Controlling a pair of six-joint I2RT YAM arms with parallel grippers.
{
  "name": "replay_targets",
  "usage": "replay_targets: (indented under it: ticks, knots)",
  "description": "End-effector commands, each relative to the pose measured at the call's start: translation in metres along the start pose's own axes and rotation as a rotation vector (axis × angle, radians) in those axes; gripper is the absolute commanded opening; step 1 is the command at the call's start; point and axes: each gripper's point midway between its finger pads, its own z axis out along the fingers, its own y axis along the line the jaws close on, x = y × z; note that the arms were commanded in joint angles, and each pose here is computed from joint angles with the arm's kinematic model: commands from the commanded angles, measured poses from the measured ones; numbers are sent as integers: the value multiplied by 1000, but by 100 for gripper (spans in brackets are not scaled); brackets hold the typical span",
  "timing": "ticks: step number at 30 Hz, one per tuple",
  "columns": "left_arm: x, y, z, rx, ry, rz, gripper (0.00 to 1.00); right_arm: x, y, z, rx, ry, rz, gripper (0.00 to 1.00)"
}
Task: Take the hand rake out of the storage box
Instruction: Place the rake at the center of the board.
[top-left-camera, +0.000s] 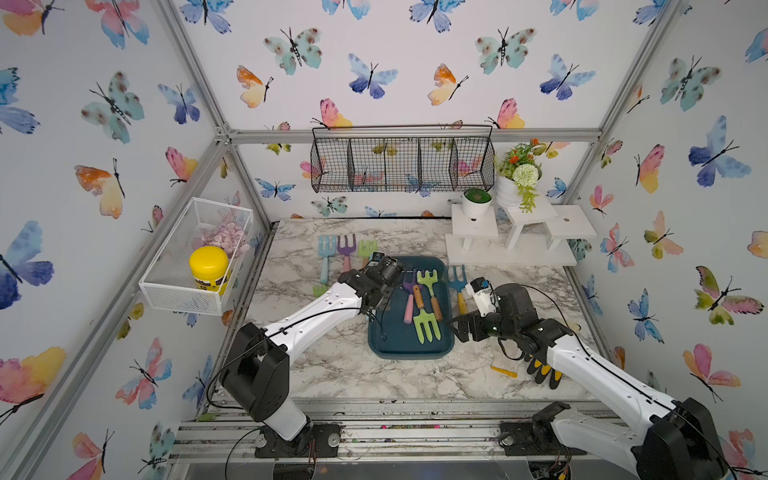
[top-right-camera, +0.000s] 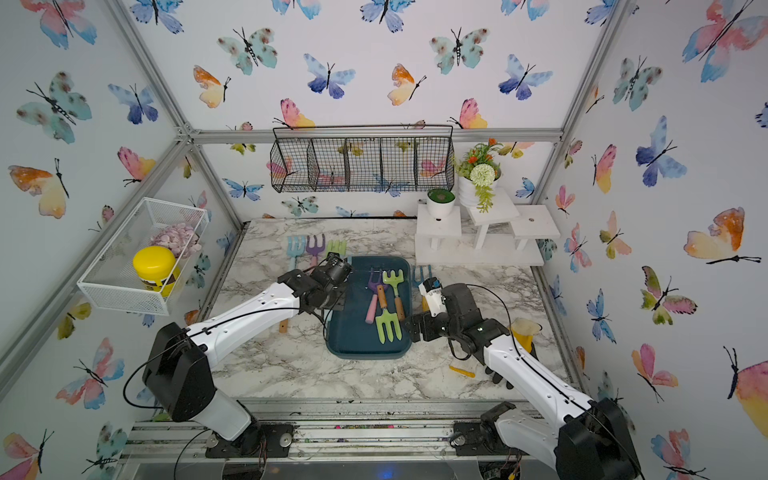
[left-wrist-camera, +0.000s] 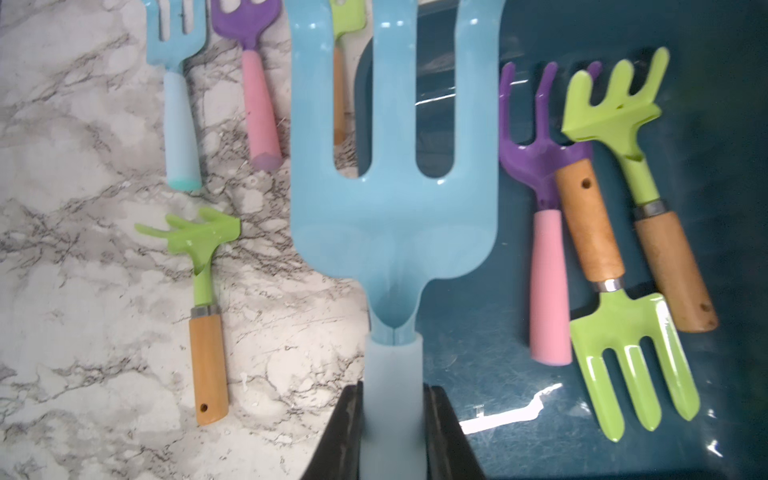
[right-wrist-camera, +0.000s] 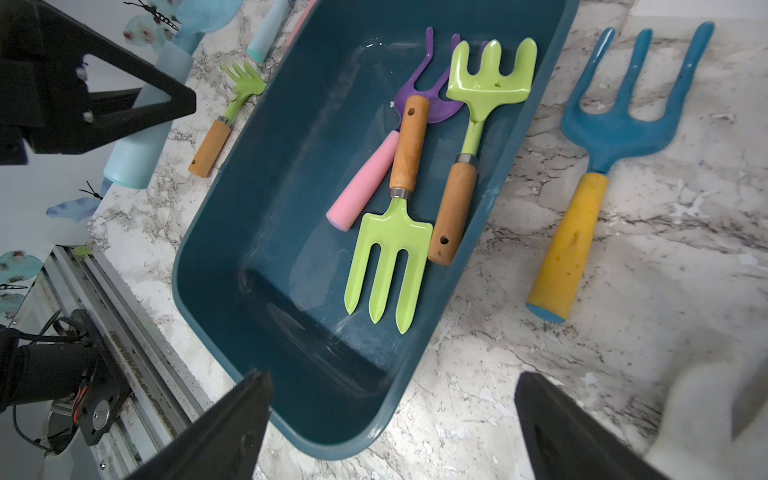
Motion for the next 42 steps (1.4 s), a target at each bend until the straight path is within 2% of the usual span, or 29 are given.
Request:
replay_targets:
  ticks: [1,12,25,42]
  knots:
    - [0,19,-10,7,-37,-74,8,2,2,-2,-3,-6,-2,98]
    - [29,57,13,2,7,-131,8,2,3,-3,-3,-7,0,98]
    - [61,55,69,13,120,-116,6,3,1,-1,9,0,0,98]
    - [73,66,110,-45,227,-106,6,2,1,1,3,2,-10,98]
